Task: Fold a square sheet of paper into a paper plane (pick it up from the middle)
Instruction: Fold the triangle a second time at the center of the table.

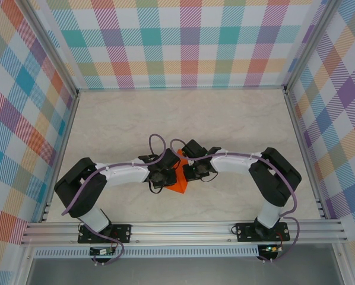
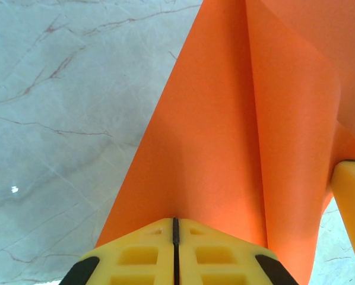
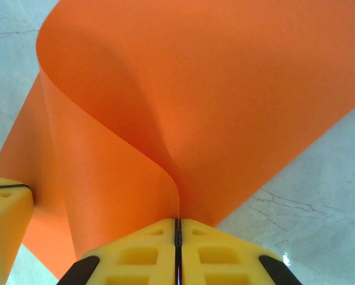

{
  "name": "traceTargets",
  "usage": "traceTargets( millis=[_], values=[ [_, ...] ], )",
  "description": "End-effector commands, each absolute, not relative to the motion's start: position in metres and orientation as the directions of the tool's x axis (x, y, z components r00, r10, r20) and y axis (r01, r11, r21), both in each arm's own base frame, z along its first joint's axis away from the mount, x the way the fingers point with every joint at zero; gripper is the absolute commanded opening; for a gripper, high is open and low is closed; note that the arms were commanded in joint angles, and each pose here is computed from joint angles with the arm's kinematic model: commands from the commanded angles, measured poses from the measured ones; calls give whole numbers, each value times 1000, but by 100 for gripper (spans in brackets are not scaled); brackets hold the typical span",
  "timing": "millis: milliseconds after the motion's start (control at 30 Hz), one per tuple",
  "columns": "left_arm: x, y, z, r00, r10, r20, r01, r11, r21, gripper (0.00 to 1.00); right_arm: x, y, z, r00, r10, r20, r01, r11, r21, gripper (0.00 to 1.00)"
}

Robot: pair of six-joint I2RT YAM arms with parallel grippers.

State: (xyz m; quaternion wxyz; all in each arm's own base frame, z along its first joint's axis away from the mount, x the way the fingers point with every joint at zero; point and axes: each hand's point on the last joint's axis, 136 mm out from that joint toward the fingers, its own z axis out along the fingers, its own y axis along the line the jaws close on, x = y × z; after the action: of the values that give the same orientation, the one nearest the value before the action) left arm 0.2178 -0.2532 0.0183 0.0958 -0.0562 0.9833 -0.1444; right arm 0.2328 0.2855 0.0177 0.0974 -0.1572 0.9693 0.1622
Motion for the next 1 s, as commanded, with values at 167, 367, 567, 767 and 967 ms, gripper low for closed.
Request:
traceTargets(
  millis=[167, 367, 567, 767, 967],
  values=[
    [211, -247, 18, -978, -139, -159, -89, 954, -285, 10, 236, 284, 11, -935, -273, -227, -329, 907, 264, 10],
    [210, -245, 17, -978, -135, -158, -87, 956, -280, 10, 238, 288, 21, -929, -276, -245, -340, 898, 280, 10],
    [209, -245, 12, -980, -135, -146, -92, 958, -271, 9, 241, 293, 36, -917, -285, -278, -365, 882, 298, 10],
    [209, -246, 12, -981, -131, -145, -88, 959, -270, 9, 239, 291, 23, -924, -292, -249, -358, 889, 287, 10],
    [208, -244, 13, -980, -131, -147, -88, 959, -268, 9, 237, 286, 17, -928, -288, -234, -346, 900, 265, 10]
  ],
)
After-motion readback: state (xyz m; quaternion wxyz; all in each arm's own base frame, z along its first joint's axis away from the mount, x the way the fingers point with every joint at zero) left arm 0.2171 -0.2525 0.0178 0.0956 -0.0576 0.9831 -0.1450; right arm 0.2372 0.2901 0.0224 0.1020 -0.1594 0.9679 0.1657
